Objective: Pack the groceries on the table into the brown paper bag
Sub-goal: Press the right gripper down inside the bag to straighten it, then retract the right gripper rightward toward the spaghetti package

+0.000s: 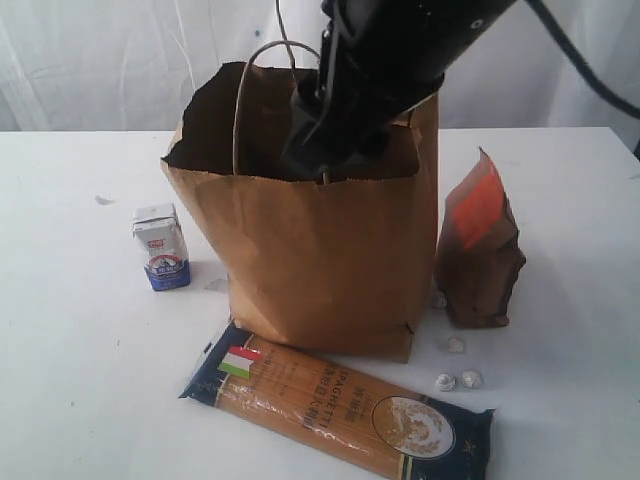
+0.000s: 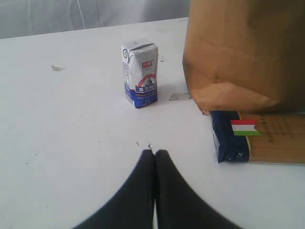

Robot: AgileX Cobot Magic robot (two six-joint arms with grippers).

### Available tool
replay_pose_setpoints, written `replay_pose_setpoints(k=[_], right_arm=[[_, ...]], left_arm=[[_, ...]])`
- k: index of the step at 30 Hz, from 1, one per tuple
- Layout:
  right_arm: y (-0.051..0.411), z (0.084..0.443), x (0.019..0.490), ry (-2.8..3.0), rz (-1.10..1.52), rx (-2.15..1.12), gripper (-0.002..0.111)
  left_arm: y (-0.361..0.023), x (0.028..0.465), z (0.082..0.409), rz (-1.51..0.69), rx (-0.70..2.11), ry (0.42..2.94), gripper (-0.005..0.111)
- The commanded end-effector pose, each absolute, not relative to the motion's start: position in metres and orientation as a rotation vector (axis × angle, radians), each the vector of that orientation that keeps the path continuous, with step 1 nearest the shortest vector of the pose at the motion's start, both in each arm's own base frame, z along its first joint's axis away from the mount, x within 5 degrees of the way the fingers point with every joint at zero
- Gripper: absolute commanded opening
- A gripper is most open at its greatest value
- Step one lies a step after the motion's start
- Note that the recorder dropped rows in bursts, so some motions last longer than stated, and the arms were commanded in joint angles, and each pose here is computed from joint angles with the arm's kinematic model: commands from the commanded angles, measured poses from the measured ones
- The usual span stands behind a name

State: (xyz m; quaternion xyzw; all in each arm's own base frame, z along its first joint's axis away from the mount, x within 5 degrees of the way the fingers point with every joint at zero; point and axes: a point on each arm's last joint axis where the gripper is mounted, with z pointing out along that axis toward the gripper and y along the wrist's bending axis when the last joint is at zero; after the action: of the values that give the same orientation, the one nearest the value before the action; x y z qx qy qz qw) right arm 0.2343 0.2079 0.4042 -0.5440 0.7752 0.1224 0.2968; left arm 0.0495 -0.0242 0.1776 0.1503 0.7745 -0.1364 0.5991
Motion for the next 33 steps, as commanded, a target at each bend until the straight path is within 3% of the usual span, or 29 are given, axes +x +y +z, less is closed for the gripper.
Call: replay_pose_setpoints(k=[1,11,19,26,33], right_arm=[[0.189,0.41,0.217,2.055,0.263,-1.433,0.065],[0.138,0.425,0.171,2.105,0.186,-1.154,0.065],[0.094,0.418,0.125,2.191,0.202,-0.914,0.054],[0.076,0.36,0.105,2.385,0.217,-0.777,0.041],[0.09,0.297,0.121,2.45,0.246,-0.683,0.04]], left_arm=[[-0.024,0.049,0.176,-0.323,0.341,1.8,0.0],[-0.024,0.049,0.176,-0.323,0.341,1.8,0.0],[-0.024,0.049,0.176,-0.323,0.341,1.8,0.0],[-0.024,0.049,0.176,-0.323,0.341,1.8,0.0],[-0.024,0.049,0.176,-0.323,0.341,1.8,0.0]])
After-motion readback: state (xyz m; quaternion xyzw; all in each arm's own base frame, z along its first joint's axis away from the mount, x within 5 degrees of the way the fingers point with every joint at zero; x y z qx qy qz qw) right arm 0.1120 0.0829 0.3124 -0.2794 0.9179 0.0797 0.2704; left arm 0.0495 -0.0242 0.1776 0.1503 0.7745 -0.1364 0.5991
